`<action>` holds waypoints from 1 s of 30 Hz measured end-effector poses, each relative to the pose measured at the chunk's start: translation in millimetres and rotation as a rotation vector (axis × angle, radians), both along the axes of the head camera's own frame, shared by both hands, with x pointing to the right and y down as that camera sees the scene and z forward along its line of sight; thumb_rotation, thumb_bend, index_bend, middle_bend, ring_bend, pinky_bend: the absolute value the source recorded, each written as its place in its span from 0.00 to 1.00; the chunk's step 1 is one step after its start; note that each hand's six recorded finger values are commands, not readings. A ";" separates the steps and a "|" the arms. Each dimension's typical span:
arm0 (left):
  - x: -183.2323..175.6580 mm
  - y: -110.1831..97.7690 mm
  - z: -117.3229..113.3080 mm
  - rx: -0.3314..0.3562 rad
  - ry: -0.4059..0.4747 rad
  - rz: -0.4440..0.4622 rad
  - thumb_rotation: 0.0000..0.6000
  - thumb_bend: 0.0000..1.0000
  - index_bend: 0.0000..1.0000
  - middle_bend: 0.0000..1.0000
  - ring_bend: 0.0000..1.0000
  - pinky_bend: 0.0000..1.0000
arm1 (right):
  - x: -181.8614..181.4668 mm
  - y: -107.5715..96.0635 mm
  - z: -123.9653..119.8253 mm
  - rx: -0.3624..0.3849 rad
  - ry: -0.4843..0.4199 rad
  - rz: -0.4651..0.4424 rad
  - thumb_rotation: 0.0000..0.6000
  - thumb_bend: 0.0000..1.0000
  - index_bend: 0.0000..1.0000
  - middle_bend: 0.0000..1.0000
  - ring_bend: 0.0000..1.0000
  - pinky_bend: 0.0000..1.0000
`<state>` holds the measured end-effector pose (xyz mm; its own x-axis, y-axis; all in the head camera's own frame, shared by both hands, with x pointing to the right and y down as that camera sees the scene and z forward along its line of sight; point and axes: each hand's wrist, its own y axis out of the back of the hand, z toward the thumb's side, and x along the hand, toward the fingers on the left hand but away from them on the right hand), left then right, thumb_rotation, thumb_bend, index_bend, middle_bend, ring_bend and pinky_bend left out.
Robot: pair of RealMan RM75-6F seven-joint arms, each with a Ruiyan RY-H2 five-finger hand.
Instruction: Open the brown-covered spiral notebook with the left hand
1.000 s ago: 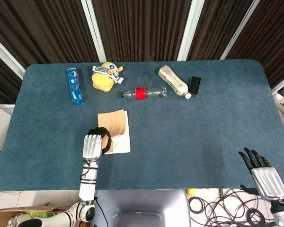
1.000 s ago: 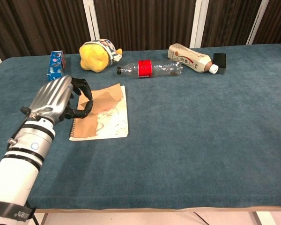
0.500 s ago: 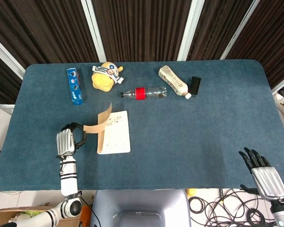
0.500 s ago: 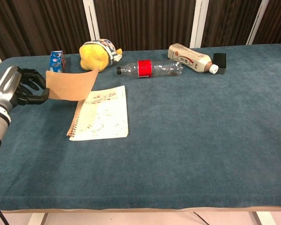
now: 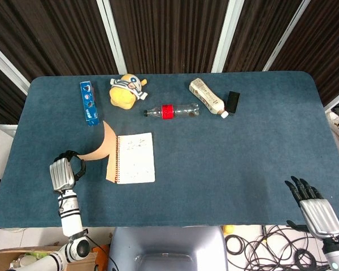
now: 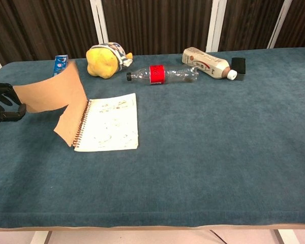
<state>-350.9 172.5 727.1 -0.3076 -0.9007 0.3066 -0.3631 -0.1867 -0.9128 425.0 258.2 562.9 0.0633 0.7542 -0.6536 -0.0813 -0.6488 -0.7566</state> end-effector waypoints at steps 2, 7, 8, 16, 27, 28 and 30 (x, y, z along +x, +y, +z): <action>-5.9 0.9 2.1 -0.009 -0.022 -0.008 1.00 0.51 0.69 0.48 0.39 0.42 | 0.1 -0.3 0.3 -0.001 0.002 0.001 1.00 0.05 0.00 0.00 0.00 0.18; -22.4 2.3 6.3 -0.028 -0.086 -0.019 1.00 0.51 0.69 0.48 0.39 0.42 | 0.2 -0.6 1.2 -0.003 0.005 0.004 1.00 0.05 0.00 0.00 0.00 0.18; -26.5 2.4 6.9 -0.031 -0.104 -0.018 1.00 0.51 0.69 0.48 0.39 0.42 | 0.2 -0.7 1.5 -0.005 0.006 0.004 1.00 0.05 0.00 0.00 0.00 0.18; -42.5 9.0 18.3 -0.091 -0.153 0.012 1.00 0.49 0.55 0.39 0.35 0.40 | -0.4 -0.9 3.7 -0.011 0.012 0.004 1.00 0.05 0.00 0.00 0.00 0.18; -45.5 18.9 31.2 -0.201 -0.110 0.111 1.00 0.33 0.00 0.04 0.20 0.31 | -0.3 -1.1 3.9 -0.011 0.015 0.007 1.00 0.05 0.00 0.00 0.00 0.18; -45.5 19.1 31.2 -0.206 -0.113 0.115 1.00 0.31 0.00 0.02 0.19 0.31 | -0.2 -1.1 3.7 -0.011 0.015 0.008 1.00 0.05 0.00 0.00 0.00 0.18; -45.3 18.7 29.6 -0.217 -0.124 0.130 1.00 0.30 0.00 0.00 0.17 0.31 | -0.1 -1.1 3.2 -0.008 0.013 0.008 1.00 0.05 0.00 0.00 0.00 0.18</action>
